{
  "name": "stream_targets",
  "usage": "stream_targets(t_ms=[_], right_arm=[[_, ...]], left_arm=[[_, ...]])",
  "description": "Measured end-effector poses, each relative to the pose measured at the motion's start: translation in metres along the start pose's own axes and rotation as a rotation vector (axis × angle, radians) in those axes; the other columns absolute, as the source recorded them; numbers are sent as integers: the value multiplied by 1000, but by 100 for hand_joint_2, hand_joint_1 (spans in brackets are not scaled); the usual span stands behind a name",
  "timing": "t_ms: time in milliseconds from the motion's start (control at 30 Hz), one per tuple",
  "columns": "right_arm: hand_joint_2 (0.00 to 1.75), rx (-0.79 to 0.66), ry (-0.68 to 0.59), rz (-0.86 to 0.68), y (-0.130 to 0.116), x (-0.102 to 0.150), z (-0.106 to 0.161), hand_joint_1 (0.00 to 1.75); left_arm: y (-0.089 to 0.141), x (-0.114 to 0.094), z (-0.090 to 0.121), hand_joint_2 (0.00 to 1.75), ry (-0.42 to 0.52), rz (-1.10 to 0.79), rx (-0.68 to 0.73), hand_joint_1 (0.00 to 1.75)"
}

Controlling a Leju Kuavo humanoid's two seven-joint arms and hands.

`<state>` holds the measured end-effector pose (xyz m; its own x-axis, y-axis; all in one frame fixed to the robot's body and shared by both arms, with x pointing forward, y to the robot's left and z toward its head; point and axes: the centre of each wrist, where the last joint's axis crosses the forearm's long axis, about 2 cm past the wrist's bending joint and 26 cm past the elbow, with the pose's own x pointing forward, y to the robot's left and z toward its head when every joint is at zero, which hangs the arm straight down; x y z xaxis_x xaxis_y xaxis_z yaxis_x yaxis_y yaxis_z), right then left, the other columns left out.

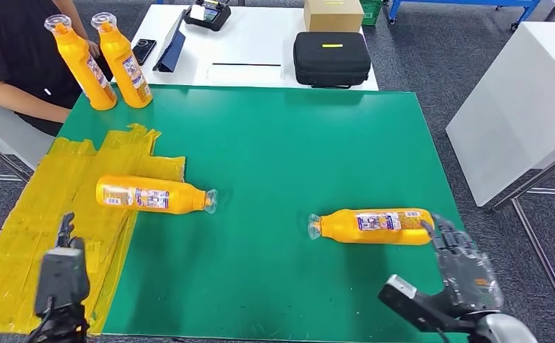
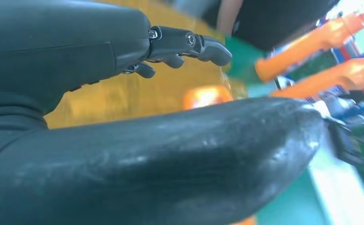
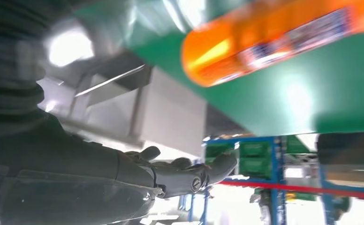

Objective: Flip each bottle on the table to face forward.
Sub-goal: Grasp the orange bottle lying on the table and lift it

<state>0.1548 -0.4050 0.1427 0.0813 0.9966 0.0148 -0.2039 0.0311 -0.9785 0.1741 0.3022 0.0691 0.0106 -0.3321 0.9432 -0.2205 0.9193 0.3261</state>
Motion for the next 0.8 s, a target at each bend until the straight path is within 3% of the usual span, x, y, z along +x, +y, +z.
stream_targets(t_ms=[200,400,800], right_arm=[[175,19,86,42,0,-27,-16,0],[175,42,129,22,5,-42,-52,0],[175,116,97,-13,23,-27,-96,0]], left_arm=[[7,17,5,0,-65,142,22,0],[7,23,-7,0,-93,213,33,0],[9,26,-26,0,-139,246,45,0]])
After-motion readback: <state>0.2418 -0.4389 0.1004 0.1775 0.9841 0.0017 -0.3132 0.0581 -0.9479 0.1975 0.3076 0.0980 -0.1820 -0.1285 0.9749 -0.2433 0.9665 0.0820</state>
